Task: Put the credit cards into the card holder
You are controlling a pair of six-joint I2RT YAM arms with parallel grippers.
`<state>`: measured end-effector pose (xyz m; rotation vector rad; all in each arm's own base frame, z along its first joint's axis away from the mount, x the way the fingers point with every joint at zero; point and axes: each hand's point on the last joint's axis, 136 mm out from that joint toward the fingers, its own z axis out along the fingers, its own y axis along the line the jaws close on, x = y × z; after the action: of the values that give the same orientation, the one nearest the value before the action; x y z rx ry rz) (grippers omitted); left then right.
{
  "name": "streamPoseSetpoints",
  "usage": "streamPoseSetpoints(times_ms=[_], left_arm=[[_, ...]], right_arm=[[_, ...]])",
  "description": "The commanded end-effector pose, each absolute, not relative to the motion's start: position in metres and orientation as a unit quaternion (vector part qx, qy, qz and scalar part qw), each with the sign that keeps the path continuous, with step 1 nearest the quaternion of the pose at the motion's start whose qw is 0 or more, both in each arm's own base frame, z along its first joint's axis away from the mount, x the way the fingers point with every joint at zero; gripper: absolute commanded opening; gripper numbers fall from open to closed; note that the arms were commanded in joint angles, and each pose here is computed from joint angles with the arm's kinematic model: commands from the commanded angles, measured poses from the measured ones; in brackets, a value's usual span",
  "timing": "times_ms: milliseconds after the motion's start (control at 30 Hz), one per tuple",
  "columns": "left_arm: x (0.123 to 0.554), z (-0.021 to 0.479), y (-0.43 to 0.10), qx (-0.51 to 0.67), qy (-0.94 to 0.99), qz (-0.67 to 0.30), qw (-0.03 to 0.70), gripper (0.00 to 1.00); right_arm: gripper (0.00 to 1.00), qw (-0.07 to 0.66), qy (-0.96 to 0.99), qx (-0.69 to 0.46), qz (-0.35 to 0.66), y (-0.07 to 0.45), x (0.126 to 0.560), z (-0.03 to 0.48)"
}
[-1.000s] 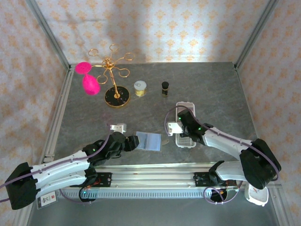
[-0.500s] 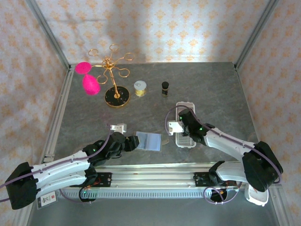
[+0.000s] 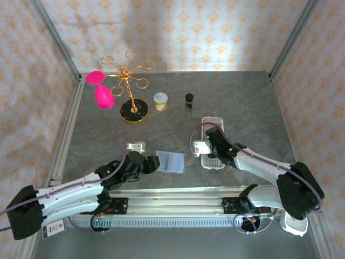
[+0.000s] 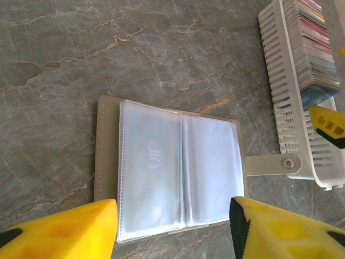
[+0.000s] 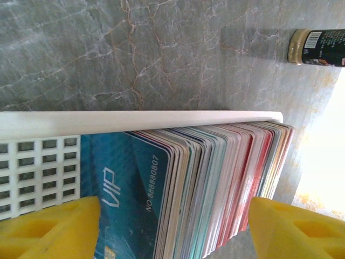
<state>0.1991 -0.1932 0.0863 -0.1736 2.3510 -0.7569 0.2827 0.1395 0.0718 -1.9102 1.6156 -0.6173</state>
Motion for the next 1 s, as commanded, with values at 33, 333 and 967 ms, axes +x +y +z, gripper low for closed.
streamPoseSetpoints(times_ms=[33,333,967], left_arm=[[0.1991,0.0896,-0.1985,-0.065,0.892,-0.303,0.328,0.58],[0.1979,0.0897,-0.199,-0.062,0.893,-0.305,0.325,0.56],[0.1962,0.0893,-0.1991,-0.064,0.891,-0.311,0.324,0.53]], right_arm=[[0.65,0.287,0.616,-0.693,-0.242,0.1345,0.292,0.0717],[0.45,0.274,0.62,-0.693,-0.246,0.1291,0.2919,0.0717],[0.21,0.284,0.619,-0.691,-0.242,0.1309,0.291,0.081]])
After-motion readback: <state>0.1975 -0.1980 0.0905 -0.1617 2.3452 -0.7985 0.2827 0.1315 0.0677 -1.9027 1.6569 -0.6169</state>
